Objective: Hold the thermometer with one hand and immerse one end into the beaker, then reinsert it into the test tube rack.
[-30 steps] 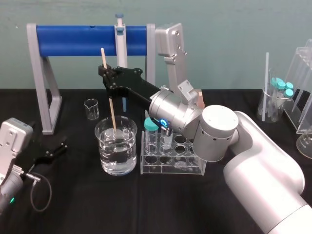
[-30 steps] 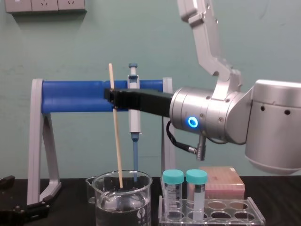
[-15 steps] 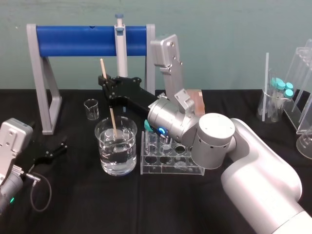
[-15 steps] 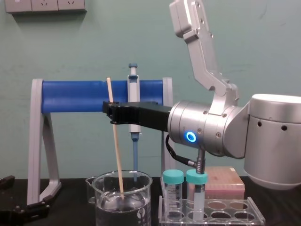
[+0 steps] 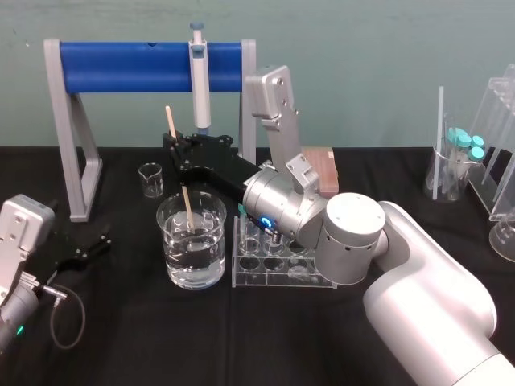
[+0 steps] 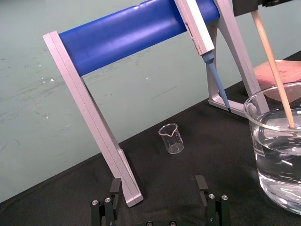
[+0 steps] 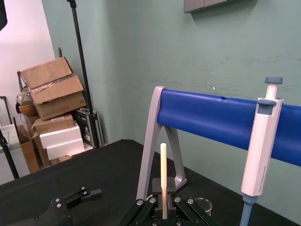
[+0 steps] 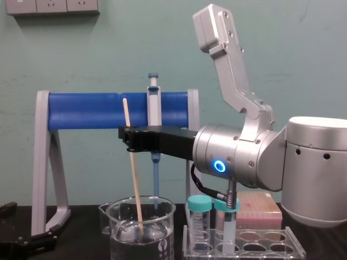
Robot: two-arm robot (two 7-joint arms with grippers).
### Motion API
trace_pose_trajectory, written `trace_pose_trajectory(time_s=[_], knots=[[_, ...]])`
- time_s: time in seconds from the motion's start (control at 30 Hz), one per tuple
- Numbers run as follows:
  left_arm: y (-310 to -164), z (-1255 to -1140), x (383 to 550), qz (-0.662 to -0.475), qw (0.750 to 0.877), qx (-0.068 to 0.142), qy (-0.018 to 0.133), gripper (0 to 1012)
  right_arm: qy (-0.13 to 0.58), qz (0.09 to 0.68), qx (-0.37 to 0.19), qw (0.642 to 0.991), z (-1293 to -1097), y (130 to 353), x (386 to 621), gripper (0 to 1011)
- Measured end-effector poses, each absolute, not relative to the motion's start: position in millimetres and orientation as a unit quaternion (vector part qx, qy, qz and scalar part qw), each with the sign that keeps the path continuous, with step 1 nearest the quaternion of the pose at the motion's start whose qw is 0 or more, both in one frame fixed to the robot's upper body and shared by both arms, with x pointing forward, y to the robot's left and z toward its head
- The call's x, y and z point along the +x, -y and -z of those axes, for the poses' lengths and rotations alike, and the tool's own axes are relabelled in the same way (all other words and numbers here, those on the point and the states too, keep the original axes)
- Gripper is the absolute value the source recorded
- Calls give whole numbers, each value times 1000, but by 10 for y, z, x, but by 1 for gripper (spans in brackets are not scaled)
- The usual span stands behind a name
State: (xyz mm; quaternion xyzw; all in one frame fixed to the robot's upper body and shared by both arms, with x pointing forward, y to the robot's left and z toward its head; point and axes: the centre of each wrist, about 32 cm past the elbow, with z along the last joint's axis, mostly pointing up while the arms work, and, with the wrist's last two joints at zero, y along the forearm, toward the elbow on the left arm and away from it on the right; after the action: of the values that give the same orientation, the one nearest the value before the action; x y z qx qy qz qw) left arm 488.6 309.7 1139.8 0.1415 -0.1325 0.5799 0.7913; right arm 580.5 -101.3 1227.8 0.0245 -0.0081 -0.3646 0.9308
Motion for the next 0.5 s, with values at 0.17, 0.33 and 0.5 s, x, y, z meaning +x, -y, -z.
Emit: trace_pose_trajectory(time_s=[0.17, 0.33, 0.5], knots=[[-3097, -11398, 4886, -580, 791, 142, 132, 1004, 6, 366, 22, 930, -12260, 1017, 5807, 54], [-3097, -11398, 4886, -580, 791, 141, 132, 1004, 3, 367, 19, 930, -12241, 1020, 5801, 54], [-3097, -11398, 4886, -580, 791, 141, 132, 1004, 1, 364, 15, 931, -12236, 1027, 5801, 54]])
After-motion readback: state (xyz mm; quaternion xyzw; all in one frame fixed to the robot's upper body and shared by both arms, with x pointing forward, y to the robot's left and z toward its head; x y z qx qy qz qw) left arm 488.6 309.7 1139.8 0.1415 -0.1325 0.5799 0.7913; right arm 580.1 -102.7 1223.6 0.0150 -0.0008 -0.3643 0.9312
